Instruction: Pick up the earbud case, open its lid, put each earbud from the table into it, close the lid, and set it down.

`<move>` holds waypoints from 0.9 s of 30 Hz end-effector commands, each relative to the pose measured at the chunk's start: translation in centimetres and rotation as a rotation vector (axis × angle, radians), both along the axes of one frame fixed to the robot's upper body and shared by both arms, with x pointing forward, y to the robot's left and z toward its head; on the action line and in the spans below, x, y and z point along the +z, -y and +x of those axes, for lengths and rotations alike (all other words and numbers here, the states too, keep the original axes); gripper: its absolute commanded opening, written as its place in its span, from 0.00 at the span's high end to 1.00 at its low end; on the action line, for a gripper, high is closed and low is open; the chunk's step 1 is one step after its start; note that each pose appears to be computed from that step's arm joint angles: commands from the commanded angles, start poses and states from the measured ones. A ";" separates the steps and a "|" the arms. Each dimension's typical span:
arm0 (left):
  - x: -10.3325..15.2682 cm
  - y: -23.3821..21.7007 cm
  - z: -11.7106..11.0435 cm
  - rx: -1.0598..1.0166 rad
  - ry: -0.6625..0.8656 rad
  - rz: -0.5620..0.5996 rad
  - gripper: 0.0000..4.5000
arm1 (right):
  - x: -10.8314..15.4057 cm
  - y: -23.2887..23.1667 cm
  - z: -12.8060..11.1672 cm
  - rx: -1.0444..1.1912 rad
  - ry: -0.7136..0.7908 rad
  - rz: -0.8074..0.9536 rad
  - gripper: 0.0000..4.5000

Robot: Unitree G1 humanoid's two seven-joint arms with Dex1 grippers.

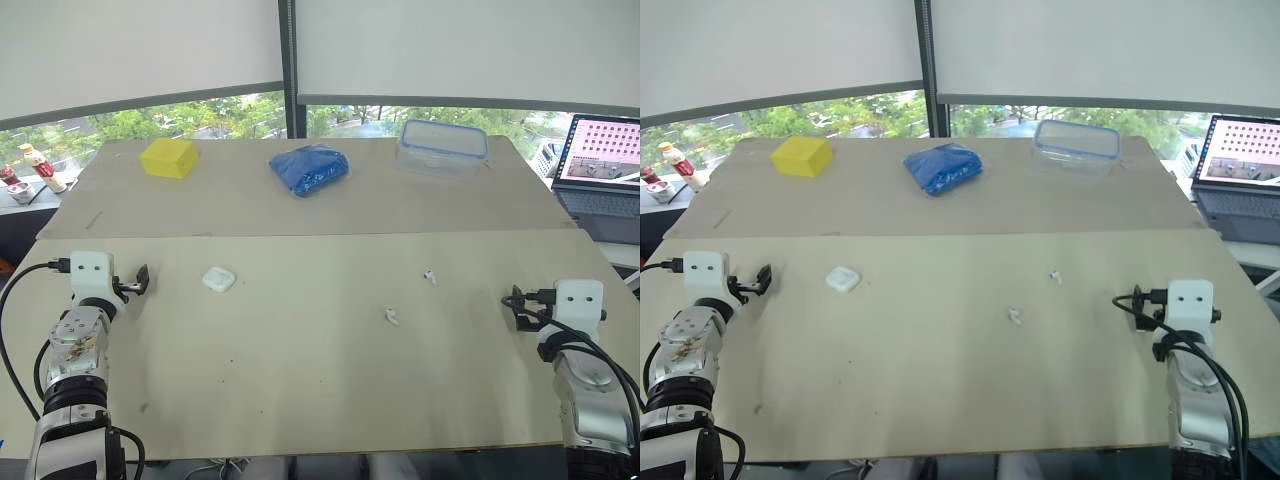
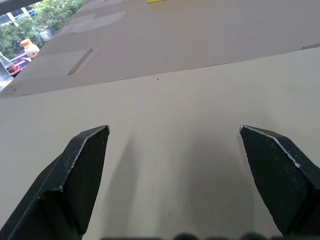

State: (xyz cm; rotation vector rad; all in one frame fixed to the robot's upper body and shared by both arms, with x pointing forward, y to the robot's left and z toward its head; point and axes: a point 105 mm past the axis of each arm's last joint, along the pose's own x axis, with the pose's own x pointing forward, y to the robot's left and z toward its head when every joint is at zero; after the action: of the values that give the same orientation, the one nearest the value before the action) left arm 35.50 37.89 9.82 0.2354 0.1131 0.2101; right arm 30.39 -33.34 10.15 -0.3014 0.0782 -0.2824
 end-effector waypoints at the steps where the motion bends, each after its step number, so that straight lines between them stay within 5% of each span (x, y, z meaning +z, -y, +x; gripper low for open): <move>1: 1.8 -0.7 0.0 0.008 0.053 0.021 0.01 | 1.5 0.5 -0.1 -0.013 0.041 -0.029 0.00; 8: 1.7 -0.8 -0.2 -0.002 0.050 0.002 0.01 | 1.5 0.6 0.0 -0.015 0.042 -0.031 0.00; 16: 4.7 0.2 -0.1 -0.160 0.107 -0.065 0.01 | 3.4 0.6 1.3 0.034 0.076 -0.056 0.00; 21: 6.9 6.1 -1.2 -0.540 0.021 -0.148 0.01 | 7.8 -5.3 5.8 0.392 0.123 -0.046 0.00; 27: 6.4 10.3 -2.3 -0.727 -0.122 -0.179 0.01 | 10.4 -15.6 7.0 0.899 0.107 0.033 0.00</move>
State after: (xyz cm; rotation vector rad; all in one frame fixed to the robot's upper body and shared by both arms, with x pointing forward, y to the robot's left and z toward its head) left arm 33.59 28.70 15.76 0.0769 0.1467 -0.4764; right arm 37.99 -20.67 18.95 -0.2739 -0.1128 0.4440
